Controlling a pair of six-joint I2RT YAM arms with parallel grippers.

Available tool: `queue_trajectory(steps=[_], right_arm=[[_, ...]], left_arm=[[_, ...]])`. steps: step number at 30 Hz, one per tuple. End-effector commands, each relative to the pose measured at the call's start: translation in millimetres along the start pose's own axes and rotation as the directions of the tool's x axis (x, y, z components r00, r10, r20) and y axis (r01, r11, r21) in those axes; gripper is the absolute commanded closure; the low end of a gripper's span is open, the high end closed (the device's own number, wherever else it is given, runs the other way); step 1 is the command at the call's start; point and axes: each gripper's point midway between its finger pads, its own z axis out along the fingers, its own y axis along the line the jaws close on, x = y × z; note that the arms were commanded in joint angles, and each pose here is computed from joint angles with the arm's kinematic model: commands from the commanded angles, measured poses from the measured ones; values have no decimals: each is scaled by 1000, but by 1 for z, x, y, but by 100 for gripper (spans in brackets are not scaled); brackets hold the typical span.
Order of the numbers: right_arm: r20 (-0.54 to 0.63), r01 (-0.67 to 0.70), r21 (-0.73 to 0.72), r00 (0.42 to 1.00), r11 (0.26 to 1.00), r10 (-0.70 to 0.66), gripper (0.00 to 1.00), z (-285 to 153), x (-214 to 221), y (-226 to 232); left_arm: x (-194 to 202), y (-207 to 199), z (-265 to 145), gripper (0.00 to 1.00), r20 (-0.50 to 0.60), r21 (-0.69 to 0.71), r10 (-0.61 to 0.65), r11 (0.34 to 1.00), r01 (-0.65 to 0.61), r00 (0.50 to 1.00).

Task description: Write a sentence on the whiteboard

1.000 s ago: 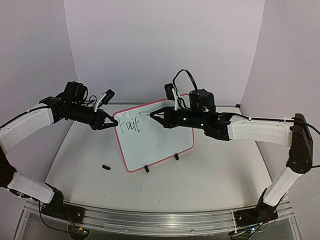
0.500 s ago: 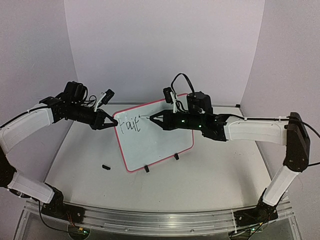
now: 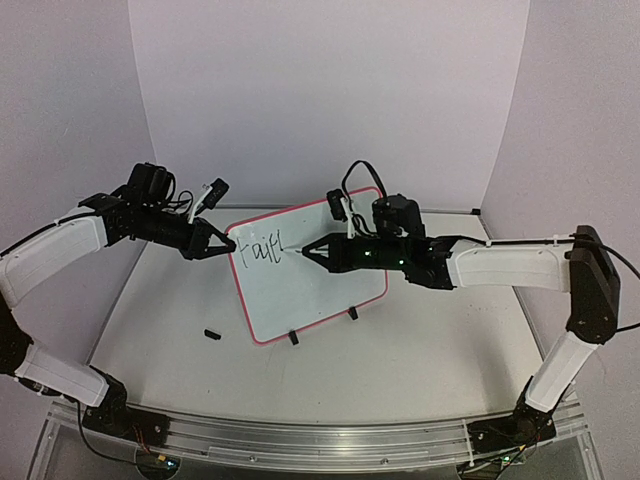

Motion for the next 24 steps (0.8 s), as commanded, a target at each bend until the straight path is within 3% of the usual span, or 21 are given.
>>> queue_trajectory(steps=[1, 11, 24], right_arm=[[45, 6, -8, 999, 1000, -6, 100, -1, -15, 3], [136, 34, -19, 990, 999, -31, 100, -12, -46, 17], [191, 20, 1, 981, 1000, -20, 100, -23, -53, 12]], left_arm=[[3, 5, 2, 100, -5, -23, 39, 999, -39, 999], [3, 5, 1, 100, -4, -26, 39, 999, -39, 999], [3, 6, 1, 100, -3, -28, 40, 999, -40, 999]])
